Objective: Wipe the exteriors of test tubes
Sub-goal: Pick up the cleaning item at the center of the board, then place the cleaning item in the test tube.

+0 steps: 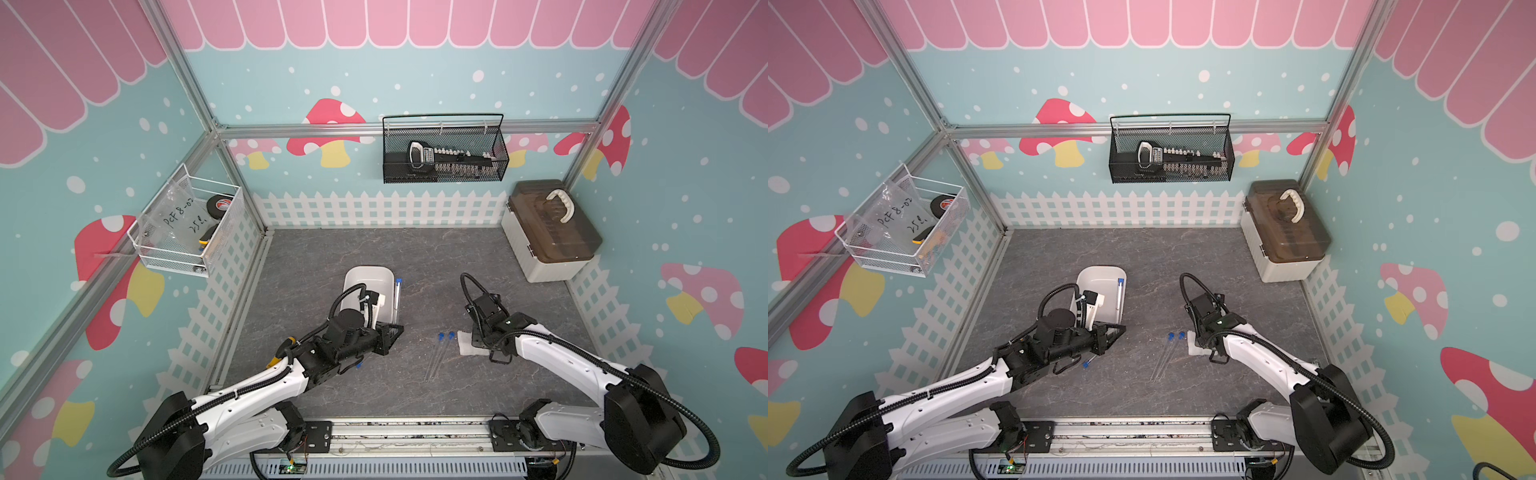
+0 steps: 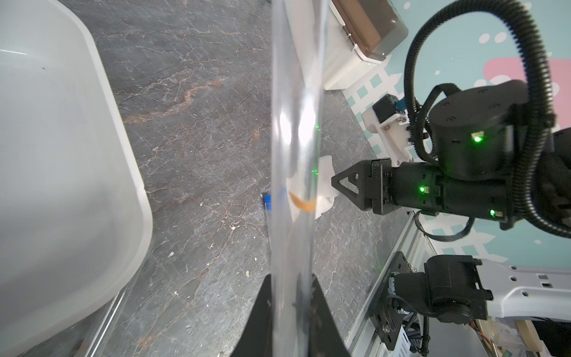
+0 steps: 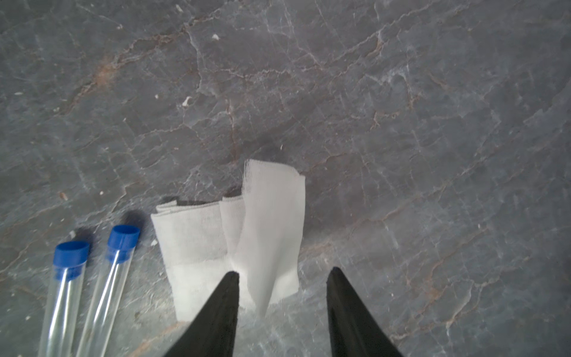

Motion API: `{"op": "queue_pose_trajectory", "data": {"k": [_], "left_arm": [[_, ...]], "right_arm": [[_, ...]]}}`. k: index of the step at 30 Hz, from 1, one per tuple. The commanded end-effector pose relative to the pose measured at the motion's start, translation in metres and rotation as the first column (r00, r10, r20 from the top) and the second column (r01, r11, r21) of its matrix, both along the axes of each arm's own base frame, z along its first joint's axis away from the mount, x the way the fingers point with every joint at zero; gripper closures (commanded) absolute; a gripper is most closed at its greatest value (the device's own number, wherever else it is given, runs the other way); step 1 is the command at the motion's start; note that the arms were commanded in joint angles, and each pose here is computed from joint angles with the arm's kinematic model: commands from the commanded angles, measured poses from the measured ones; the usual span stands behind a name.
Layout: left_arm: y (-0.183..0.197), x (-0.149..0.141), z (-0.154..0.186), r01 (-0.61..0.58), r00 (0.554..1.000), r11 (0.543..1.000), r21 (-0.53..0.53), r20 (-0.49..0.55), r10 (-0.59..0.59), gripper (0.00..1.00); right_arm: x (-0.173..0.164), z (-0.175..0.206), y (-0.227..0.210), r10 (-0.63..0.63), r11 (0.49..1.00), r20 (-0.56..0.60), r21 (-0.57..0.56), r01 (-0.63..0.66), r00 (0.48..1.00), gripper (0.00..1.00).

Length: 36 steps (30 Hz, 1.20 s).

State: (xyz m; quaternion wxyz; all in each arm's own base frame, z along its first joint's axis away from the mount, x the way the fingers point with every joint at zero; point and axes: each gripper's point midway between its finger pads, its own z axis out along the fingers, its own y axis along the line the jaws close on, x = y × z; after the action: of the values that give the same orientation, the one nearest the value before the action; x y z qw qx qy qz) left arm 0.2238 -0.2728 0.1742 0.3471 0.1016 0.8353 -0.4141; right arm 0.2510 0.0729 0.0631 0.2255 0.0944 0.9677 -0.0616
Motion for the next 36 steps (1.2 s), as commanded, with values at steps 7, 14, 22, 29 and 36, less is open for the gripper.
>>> {"op": "queue_pose_trajectory", "data": {"k": [7, 14, 22, 29, 36], "left_arm": [[0.003, -0.002, 0.004, 0.008, 1.000, 1.000, -0.006, 0.020, -0.008, 0.90], [-0.001, 0.000, 0.000, 0.016, 1.000, 1.000, 0.004, 0.012, -0.016, 0.89], [-0.017, 0.012, 0.007, 0.032, 0.999, 0.999, -0.013, 0.022, -0.031, 0.89], [-0.039, 0.025, 0.018, 0.058, 0.998, 0.997, -0.058, 0.032, -0.056, 0.89], [-0.063, 0.030, 0.021, 0.113, 0.993, 0.991, -0.074, 0.026, -0.112, 0.89]], "right_arm": [[0.004, -0.026, -0.001, -0.019, 0.999, -0.014, 0.048, 0.019, 1.000, 1.00], [0.006, 0.020, 0.014, 0.006, 0.981, 0.115, 0.191, -0.028, 0.993, 1.00], [0.010, 0.164, 0.067, 0.097, 0.820, 0.439, 0.473, -0.321, 0.893, 1.00], [0.016, 0.236, 0.113, 0.078, 0.594, 0.587, 0.622, -0.510, 0.806, 1.00], [0.030, 0.255, 0.144, 0.029, 0.427, 0.625, 0.698, -0.575, 0.780, 1.00]]}}
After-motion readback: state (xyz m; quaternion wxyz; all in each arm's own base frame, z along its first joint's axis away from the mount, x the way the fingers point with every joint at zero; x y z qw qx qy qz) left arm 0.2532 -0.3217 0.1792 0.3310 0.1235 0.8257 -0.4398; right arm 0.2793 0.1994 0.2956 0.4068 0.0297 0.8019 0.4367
